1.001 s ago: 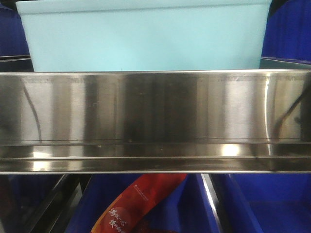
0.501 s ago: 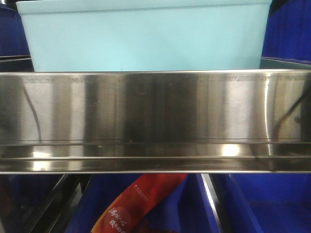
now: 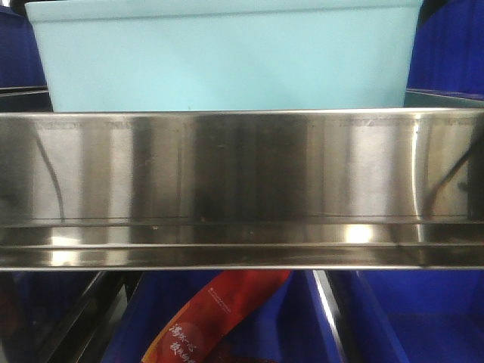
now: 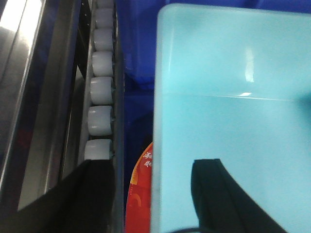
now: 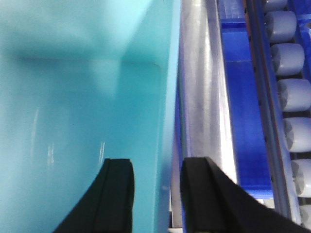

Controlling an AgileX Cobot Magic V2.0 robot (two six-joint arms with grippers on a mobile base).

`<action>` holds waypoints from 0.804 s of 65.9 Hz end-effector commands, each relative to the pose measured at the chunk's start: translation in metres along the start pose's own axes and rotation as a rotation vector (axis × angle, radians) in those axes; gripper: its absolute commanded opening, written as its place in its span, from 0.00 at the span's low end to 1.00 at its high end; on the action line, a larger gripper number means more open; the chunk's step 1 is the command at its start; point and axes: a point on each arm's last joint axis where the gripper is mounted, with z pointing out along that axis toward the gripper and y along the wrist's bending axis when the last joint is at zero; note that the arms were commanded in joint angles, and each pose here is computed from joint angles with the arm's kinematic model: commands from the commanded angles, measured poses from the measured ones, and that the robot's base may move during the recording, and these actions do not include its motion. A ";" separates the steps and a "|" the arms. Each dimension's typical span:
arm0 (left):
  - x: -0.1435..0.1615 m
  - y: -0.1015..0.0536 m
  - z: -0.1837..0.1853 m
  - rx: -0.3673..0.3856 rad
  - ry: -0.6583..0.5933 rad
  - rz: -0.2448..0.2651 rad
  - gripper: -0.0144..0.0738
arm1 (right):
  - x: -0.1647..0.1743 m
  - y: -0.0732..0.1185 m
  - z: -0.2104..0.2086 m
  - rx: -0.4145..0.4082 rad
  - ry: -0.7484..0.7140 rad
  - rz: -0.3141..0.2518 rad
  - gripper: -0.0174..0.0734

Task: Fetch blue bin and place on conveyor start
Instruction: 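Lift the turquoise bin up off the shelf with both grippers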

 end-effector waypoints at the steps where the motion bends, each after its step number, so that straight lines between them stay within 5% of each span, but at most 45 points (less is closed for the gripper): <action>1: -0.003 -0.001 -0.001 0.012 -0.015 -0.008 0.48 | -0.001 0.000 -0.003 0.001 -0.008 0.000 0.36; 16: -0.003 -0.001 -0.001 0.013 -0.015 -0.010 0.47 | -0.001 0.000 -0.003 0.001 -0.008 0.000 0.36; 27: -0.003 -0.001 -0.001 0.013 -0.015 -0.010 0.33 | -0.001 0.000 -0.001 0.002 -0.006 -0.001 0.34; 36: -0.003 -0.001 -0.001 0.013 -0.014 -0.010 0.19 | -0.001 0.001 0.002 0.004 0.000 -0.002 0.20; 42: -0.002 -0.001 -0.001 0.012 -0.012 -0.010 0.08 | -0.002 0.001 0.002 0.001 -0.007 -0.002 0.02; 53: -0.002 -0.002 -0.001 0.012 -0.010 -0.011 0.04 | -0.003 0.001 0.002 0.003 -0.017 -0.005 0.02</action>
